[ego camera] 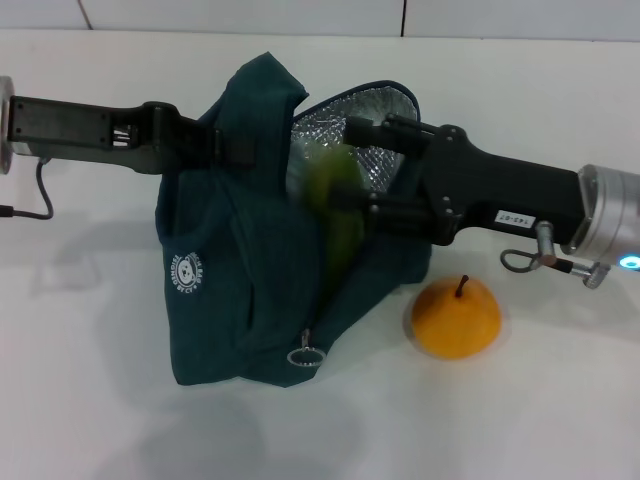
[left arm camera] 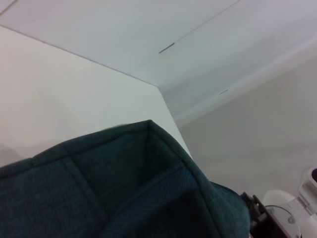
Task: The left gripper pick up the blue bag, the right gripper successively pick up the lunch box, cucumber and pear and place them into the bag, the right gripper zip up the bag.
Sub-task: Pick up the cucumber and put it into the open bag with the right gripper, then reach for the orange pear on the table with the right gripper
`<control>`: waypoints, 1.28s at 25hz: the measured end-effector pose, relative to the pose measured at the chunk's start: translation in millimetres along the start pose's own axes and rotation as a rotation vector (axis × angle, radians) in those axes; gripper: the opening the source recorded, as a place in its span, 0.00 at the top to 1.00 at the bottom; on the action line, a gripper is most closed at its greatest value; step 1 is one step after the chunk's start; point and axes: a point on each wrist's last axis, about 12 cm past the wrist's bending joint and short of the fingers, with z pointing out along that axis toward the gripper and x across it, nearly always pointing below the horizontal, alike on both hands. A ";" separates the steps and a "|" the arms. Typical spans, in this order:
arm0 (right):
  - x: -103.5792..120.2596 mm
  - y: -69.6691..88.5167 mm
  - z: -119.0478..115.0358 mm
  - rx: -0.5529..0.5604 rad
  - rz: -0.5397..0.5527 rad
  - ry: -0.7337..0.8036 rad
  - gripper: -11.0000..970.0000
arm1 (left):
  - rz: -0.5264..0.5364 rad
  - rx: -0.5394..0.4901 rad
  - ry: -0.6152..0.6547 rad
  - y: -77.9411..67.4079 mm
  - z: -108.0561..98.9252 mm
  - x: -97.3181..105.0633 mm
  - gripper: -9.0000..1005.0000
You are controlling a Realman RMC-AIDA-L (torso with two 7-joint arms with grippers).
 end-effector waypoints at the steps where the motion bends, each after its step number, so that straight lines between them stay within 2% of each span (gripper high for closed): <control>1: 0.1 0.0 -1.6 0.006 -0.003 -0.005 0.22 | 0.000 0.001 0.000 -0.1 0.1 0.0 0.95; 7: -0.1 3.9 -14.0 0.024 -0.012 -0.054 0.18 | -0.001 0.001 0.000 -0.4 0.2 -0.7 0.95; 9: -4.9 6.4 -26.2 0.038 -0.017 -0.117 0.18 | -0.001 0.001 0.000 -0.4 0.0 -0.7 0.95; 12: -12.5 9.8 -50.5 0.082 -0.028 -0.217 0.18 | -0.002 0.005 -0.005 -0.5 -0.5 -0.4 0.95; 15: -9.5 14.0 -85.0 0.200 -0.018 -0.276 0.18 | -0.002 0.015 -0.011 -1.3 -0.9 -0.3 0.95; 20: 8.6 22.9 -123.8 0.345 0.018 -0.225 0.18 | -0.001 0.020 -0.010 -2.2 0.3 -1.2 0.95; 26: 29.2 35.8 -130.5 0.288 0.016 -0.043 0.18 | -0.008 0.024 -0.013 -1.0 1.5 1.9 0.95; 32: 52.1 49.4 -119.4 0.236 -0.102 0.059 0.21 | -0.014 0.025 -0.015 0.6 1.9 5.3 0.95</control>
